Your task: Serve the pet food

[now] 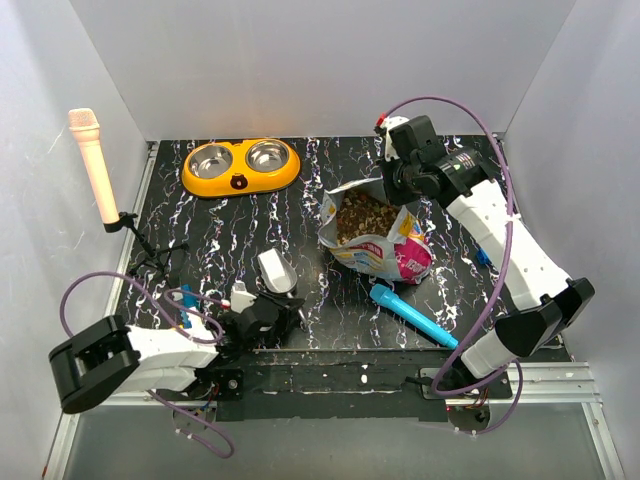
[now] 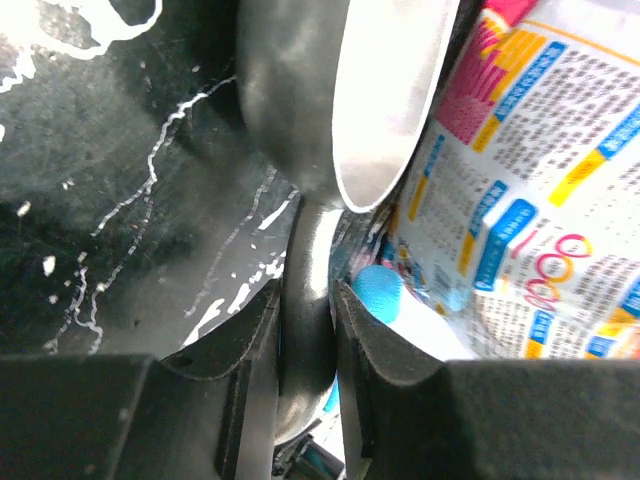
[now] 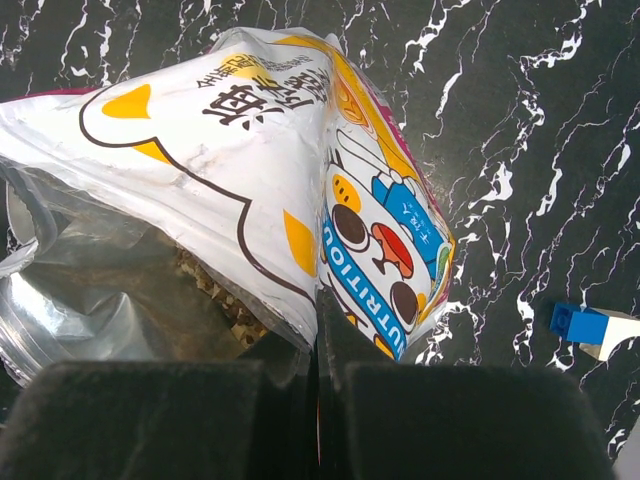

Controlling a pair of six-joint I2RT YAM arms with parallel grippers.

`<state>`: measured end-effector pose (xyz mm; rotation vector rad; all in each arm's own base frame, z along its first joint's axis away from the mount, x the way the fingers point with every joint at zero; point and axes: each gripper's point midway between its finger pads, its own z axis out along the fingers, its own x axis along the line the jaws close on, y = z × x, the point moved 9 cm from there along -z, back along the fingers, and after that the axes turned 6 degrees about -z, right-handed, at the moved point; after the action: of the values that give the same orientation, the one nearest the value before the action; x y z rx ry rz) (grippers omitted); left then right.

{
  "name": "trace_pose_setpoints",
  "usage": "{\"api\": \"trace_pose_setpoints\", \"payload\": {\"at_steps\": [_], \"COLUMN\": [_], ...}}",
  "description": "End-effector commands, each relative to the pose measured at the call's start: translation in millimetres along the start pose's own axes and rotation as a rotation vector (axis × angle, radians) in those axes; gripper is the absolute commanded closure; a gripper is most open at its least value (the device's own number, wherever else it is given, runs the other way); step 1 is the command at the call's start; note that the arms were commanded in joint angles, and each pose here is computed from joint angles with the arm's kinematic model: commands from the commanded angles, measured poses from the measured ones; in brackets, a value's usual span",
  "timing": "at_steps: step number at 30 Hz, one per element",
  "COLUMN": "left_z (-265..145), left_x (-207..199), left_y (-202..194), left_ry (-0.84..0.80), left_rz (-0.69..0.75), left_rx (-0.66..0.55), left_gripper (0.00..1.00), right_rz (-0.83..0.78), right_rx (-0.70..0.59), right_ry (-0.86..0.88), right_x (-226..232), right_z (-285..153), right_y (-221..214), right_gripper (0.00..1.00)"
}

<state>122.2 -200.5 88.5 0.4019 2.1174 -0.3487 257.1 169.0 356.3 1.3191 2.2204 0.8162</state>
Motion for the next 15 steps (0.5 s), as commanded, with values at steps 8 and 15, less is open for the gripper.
{"api": "trace_pose_setpoints", "payload": {"at_steps": [8, 15], "left_z": [-78.2, -71.0], "left_x": [-37.4, -43.6], "left_y": [24.8, 25.9], "left_ry": [0.078, 0.129], "left_rz": [0.058, 0.082], "left_rx": [0.017, 0.118], "left_gripper": [1.0, 1.0], "right_rz": [-0.027, -0.033], "right_rx": [-0.174, -0.187], "right_ry": [-0.008, -0.023], "right_x": [-2.2, -3.8], "right_z": [-44.0, -51.4], "right_y": [3.3, 5.1], "right_gripper": [0.99, 0.99]}}
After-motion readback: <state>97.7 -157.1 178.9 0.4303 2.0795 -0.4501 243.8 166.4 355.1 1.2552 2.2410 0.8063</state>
